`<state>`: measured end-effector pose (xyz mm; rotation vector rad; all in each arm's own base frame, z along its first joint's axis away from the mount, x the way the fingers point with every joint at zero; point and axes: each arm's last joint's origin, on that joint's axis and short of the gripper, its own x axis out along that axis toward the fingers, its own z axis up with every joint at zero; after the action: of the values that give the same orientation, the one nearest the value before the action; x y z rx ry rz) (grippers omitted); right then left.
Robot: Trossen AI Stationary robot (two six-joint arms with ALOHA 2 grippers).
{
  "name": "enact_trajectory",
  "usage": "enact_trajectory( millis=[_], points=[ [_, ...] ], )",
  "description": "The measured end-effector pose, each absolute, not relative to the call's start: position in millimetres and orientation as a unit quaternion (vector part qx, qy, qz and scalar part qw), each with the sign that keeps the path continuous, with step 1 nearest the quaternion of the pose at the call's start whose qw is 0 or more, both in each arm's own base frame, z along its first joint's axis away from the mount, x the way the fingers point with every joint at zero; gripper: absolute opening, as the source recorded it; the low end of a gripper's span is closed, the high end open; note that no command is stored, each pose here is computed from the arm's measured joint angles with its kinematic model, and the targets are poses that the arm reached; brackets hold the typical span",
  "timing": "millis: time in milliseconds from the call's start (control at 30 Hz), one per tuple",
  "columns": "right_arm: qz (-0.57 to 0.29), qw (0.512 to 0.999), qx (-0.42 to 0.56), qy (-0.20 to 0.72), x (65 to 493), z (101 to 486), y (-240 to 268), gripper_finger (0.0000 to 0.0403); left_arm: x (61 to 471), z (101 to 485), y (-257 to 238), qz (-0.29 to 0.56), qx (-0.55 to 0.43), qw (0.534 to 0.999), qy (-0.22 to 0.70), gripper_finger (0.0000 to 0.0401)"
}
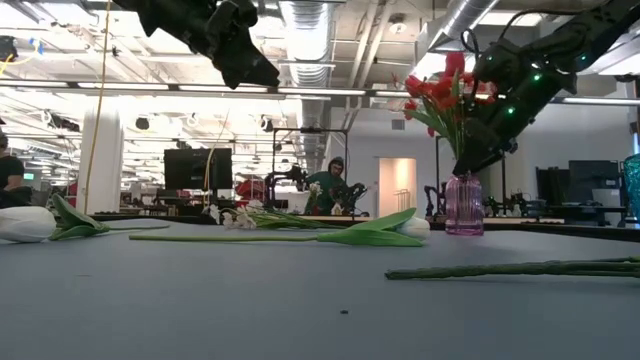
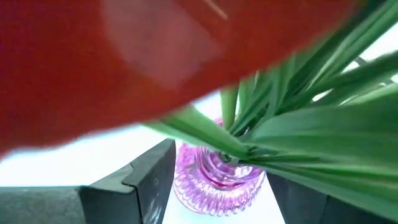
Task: Sort flowers into vase by color
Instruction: Put the bottom white flowers into the blue vase
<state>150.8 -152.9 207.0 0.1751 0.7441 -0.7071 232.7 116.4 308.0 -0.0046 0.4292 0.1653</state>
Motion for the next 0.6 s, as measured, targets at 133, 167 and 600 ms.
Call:
enact_trajectory(
  millis=[133,167,600],
  points=[
    [-0.346,0.871,0.074,0.341,146,214,-152,0.0267,233,308,116,0.082,-0.004,0.974,0.212,0.0148],
    [-0.350,0.872,0.072,0.334,144,217,-152,0.0267,233,308,116,0.083,-0.005,0.974,0.212,0.0148],
    [-0.369,0.866,0.082,0.328,119,235,-133,0.0267,233,308,117,0.087,-0.005,0.974,0.211,0.0148]
  ],
)
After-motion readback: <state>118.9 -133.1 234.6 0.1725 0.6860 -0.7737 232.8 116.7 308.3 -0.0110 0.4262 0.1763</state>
